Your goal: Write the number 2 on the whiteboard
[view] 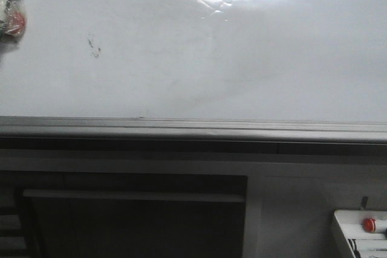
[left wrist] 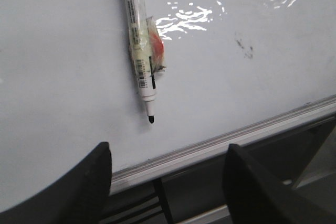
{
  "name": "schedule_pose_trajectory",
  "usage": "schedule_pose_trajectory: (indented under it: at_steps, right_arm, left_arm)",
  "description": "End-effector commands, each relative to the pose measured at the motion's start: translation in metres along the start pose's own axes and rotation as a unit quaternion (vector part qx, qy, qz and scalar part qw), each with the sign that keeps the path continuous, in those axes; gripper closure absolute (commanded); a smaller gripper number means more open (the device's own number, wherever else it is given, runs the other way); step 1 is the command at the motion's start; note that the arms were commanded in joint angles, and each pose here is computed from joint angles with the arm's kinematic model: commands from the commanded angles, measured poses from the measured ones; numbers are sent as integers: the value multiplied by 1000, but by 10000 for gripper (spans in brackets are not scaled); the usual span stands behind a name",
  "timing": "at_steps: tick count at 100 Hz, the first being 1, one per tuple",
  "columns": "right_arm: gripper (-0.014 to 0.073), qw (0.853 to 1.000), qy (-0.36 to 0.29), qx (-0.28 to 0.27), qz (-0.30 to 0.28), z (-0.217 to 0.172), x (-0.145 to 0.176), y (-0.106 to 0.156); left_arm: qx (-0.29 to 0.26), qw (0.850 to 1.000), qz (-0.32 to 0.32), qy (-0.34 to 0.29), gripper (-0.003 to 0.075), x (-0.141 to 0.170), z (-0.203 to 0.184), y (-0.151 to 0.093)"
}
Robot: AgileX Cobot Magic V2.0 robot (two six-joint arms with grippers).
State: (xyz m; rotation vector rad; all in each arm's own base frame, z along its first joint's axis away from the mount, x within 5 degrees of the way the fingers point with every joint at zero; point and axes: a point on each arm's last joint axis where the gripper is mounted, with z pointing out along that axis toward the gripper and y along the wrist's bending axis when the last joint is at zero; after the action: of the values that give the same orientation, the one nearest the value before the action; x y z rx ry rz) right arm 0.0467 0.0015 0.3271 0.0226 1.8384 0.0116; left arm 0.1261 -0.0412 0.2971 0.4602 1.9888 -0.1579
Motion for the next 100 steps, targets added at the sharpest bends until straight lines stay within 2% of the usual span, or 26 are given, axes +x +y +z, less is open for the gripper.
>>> schedule_pose_trajectory:
  at_steps: [1,30,48,88,100]
  right_arm:
    - [273,999,-46,3,-5,-2,-17,0]
    - [273,999,-46,3,-5,-2,-17,0]
    - [273,999,-45,3,-5,-2,-16,0]
    - [273,999,-45,3,-5,-2,-16,0]
    - [273,999,-45,3,-5,-2,-16,0]
  left_arm:
    - [-5,1000,-7,-30,288,-24,9,4]
    - [-2,998,-15,58,288,-47,71,17]
    - [-14,996,-37,79,288,-57,96,29]
    - [-7,995,-35,92,290,-64,111,30]
    - [-7,995,-35,93,353,-64,111,30]
